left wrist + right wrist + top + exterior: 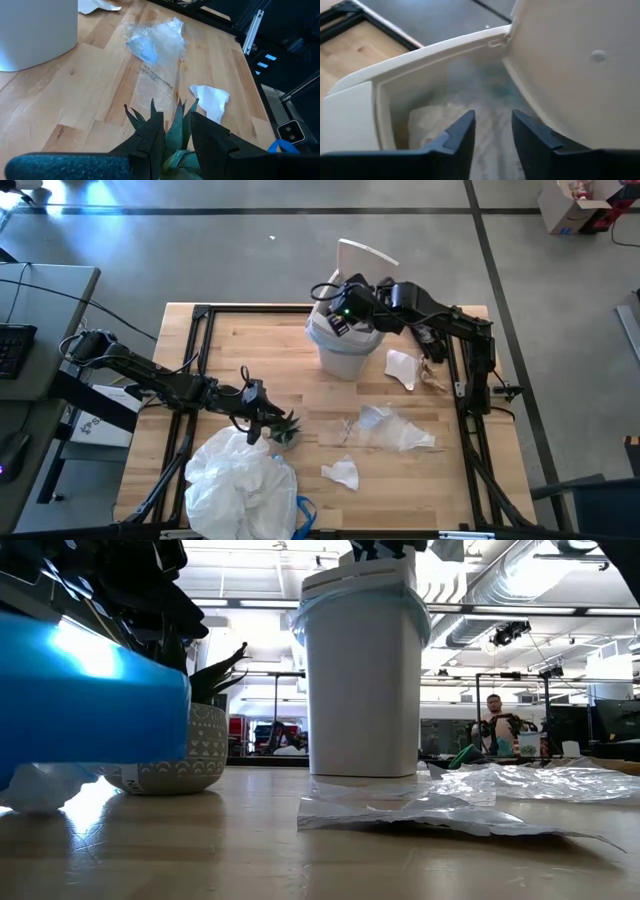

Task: Place trash/remove bag and relplace
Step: Put the transparent plastic into the trash bin, then put the white paper into the trash bin

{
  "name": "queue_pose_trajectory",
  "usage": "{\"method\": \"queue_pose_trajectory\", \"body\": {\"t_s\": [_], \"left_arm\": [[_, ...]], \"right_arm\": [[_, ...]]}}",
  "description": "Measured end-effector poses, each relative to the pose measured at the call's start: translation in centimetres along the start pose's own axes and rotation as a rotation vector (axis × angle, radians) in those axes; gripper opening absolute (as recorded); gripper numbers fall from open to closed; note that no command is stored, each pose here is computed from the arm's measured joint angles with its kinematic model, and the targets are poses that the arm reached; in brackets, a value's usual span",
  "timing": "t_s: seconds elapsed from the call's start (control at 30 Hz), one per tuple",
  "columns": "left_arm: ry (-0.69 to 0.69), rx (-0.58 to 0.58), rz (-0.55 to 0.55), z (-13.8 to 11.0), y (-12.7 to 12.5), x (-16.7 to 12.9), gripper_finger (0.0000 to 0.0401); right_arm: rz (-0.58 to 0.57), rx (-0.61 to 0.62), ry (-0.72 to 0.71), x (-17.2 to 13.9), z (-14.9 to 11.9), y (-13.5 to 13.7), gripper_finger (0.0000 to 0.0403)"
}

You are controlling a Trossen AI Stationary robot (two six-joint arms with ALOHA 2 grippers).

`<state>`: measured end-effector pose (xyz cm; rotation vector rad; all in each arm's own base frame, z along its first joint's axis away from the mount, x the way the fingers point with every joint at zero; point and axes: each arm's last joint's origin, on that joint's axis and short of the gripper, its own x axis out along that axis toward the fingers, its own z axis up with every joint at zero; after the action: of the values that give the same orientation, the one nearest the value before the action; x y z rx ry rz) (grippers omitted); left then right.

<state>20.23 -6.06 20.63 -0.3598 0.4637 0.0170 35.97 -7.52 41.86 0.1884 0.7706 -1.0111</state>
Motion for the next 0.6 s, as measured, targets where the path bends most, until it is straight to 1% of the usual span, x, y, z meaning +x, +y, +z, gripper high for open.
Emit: {"method": "queue_pose_trajectory", "body": {"t_s": [0.17,0.23,0.33,0.4,0.47,0.6], "left_arm": [[0.000,-0.010,0.000,0.0,0.0,0.0,0.0080],[0.001,-0.010,-0.001,0.0,0.0,0.0,0.0080],[0.002,-0.010,-0.002,0.0,0.0,0.0,0.0080],[0.002,-0.010,-0.002,0.0,0.0,0.0,0.0080],[0.001,-0.011,-0.001,0.0,0.0,0.0,0.0080],[0.000,-0.011,0.000,0.0,0.0,0.0,0.0080]], "right_arm": [[-0.038,-0.022,-0.039,-0.7,-0.3,0.6,0.0155],[-0.042,-0.031,-0.052,-1.1,-0.5,0.9,0.0161],[-0.015,-0.038,-0.071,-2.1,-0.9,1.4,0.0162],[0.030,-0.050,-0.087,-3.1,-1.2,2.1,0.0161],[0.101,-0.073,-0.096,-4.5,-1.7,3.0,0.0160],[0.248,-0.134,-0.096,-7.7,-3.7,5.1,0.0161]]}}
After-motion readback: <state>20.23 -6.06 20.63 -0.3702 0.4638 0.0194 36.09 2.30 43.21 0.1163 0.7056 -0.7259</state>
